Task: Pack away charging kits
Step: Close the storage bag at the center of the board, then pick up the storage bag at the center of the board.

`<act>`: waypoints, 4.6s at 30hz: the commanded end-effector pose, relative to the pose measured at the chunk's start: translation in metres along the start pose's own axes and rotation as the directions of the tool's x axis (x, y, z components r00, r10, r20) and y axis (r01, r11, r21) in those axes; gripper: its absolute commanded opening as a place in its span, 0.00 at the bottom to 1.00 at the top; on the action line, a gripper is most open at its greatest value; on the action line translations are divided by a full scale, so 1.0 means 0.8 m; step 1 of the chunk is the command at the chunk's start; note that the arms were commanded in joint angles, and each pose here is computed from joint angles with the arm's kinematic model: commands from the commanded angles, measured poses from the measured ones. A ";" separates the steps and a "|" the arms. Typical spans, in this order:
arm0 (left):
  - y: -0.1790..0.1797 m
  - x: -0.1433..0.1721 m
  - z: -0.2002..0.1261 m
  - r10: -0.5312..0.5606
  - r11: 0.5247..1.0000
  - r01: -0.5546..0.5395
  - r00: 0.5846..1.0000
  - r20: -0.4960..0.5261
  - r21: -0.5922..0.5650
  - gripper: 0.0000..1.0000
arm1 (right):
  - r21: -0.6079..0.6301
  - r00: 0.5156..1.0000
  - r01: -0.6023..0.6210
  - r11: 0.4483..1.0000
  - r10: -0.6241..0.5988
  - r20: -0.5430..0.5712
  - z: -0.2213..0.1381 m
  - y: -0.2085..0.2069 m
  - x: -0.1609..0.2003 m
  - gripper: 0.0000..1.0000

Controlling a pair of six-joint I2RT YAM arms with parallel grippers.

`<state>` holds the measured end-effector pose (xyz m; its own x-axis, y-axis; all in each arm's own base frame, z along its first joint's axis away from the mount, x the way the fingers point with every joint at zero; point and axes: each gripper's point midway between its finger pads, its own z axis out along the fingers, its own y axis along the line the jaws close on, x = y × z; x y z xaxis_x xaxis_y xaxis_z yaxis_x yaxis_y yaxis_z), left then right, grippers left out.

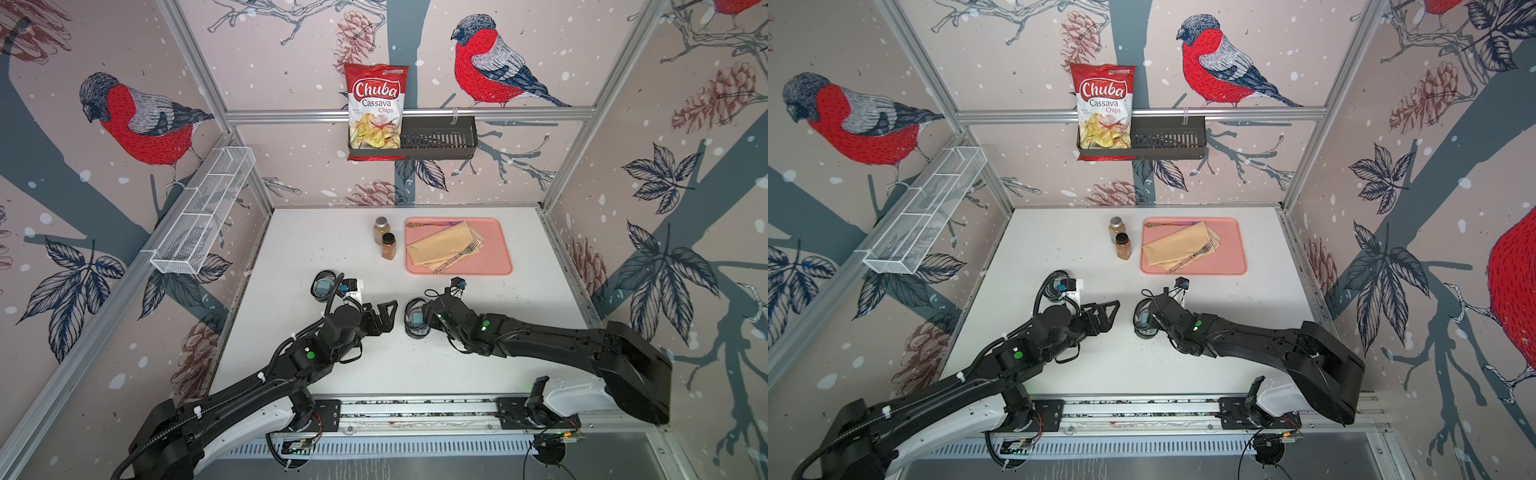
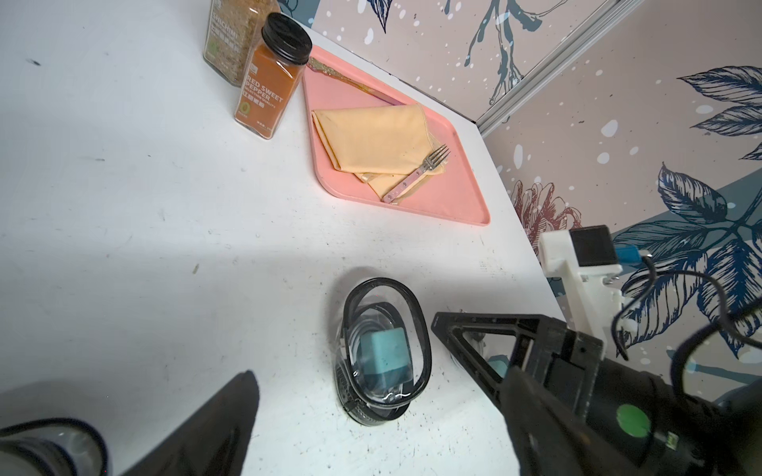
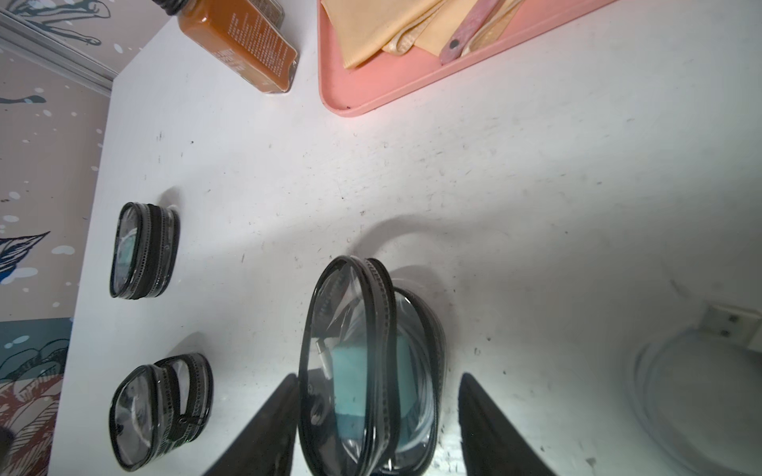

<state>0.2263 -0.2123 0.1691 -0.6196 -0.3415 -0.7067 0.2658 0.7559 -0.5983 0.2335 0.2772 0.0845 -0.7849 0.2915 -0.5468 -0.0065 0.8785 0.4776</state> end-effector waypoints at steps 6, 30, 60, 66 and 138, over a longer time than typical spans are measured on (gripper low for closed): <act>0.017 0.006 0.009 0.020 0.998 -0.020 1.000 -0.006 -0.064 0.96 | 0.045 1.000 -0.004 0.999 0.005 -0.021 0.016 -0.016 0.016 0.34; 0.017 0.047 0.094 0.008 0.979 -0.056 0.971 -0.240 -0.196 0.84 | 0.039 0.997 -0.019 0.999 0.022 -0.070 0.008 -0.025 0.061 0.12; 0.017 0.068 0.115 -0.001 0.978 -0.065 0.950 -0.313 -0.199 0.78 | 0.003 0.996 -0.041 0.999 0.041 -0.074 0.026 -0.033 0.024 0.37; 0.016 0.076 0.116 -0.002 0.980 -0.066 0.940 -0.341 -0.188 0.77 | 0.020 0.993 -0.053 0.998 0.055 -0.108 0.034 -0.044 0.047 0.21; 0.014 0.155 0.137 -0.125 0.986 0.165 0.839 -0.529 0.027 0.53 | 0.023 0.987 -0.030 0.999 0.034 -0.159 0.058 -0.056 0.082 0.00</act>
<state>0.2466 -0.3006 0.0352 -0.9214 -0.1369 -0.3637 0.1683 0.7030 -0.6910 0.2269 0.2900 0.0184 -0.8301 0.3285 -0.4506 0.0169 0.8225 0.5685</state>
